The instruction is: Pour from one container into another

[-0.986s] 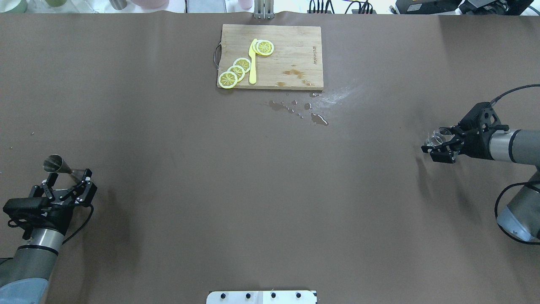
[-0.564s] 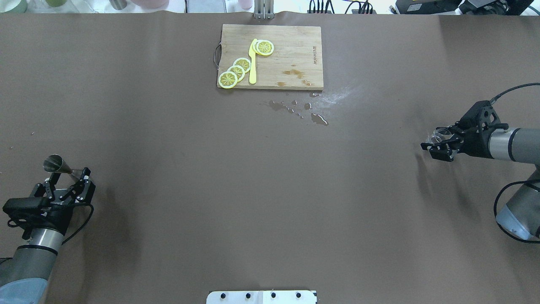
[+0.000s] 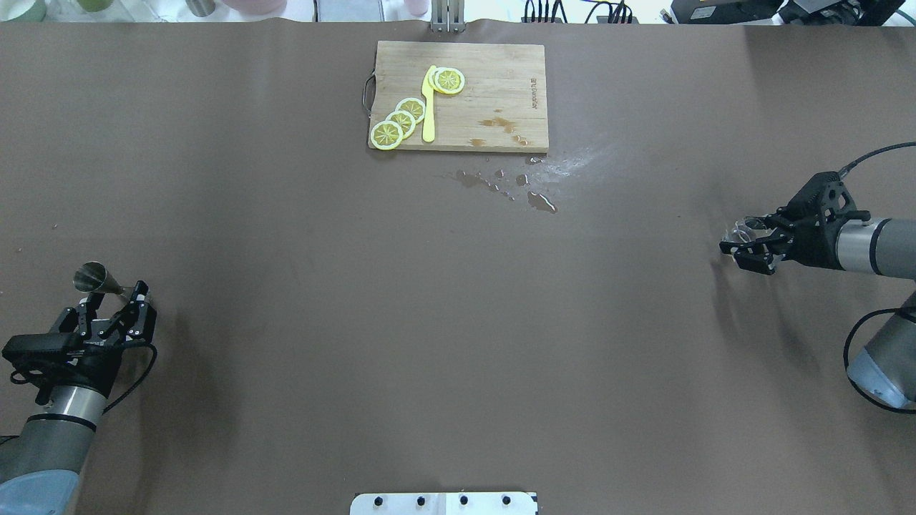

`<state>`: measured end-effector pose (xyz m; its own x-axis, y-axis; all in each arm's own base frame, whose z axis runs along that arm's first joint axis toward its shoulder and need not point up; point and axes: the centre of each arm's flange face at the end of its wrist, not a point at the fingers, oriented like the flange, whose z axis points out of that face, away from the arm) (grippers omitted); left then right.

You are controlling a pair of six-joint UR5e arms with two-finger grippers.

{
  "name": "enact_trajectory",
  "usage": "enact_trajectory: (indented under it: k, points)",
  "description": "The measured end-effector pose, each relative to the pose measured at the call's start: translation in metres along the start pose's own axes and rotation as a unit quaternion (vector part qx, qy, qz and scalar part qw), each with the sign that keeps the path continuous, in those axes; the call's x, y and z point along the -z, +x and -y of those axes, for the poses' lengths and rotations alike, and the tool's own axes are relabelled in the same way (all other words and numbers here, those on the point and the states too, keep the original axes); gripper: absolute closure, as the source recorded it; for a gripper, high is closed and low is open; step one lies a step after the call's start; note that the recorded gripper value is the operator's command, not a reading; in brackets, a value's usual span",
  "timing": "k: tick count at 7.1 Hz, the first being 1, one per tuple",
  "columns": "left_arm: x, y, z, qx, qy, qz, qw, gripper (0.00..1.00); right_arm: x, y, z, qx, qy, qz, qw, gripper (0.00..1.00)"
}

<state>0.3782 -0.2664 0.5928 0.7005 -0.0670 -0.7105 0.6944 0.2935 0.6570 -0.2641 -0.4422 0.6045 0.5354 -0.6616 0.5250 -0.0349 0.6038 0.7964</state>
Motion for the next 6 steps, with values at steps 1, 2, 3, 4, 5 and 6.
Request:
enact_trajectory:
  k: [1, 2, 3, 4, 5, 6]
  points:
    - [0.0001, -0.0002, 0.001, 0.003, 0.001, -0.001, 1.0, 0.49, 0.0029, 0.0013, 0.0004, 0.001, 0.007, 0.001, 1.0, 0.26]
    - [0.0004, -0.0002, 0.0018, 0.006, 0.002, -0.002, 1.0, 0.49, 0.0053, 0.0026, 0.001, 0.004, 0.017, 0.004, 0.9998, 0.25]
    - [0.0003, -0.0006, 0.0025, 0.007, 0.003, -0.002, 1.0, 0.51, 0.007, 0.0033, 0.0001, 0.008, 0.03, 0.008, 0.9995, 0.25]
    - [0.0002, -0.0012, 0.0027, 0.008, 0.004, -0.003, 1.0, 0.52, 0.009, 0.0037, -0.0013, 0.012, 0.039, 0.012, 0.9991, 0.25]
    - [0.0002, -0.0021, 0.0023, 0.009, 0.004, -0.003, 0.9999, 0.53, 0.01, 0.0043, -0.0027, 0.015, 0.048, 0.015, 0.9986, 0.25]
    - [-0.0004, -0.0048, 0.0007, 0.01, 0.004, -0.004, 0.9999, 0.53, 0.0087, 0.0065, -0.0055, 0.017, 0.053, 0.017, 0.9983, 0.25]
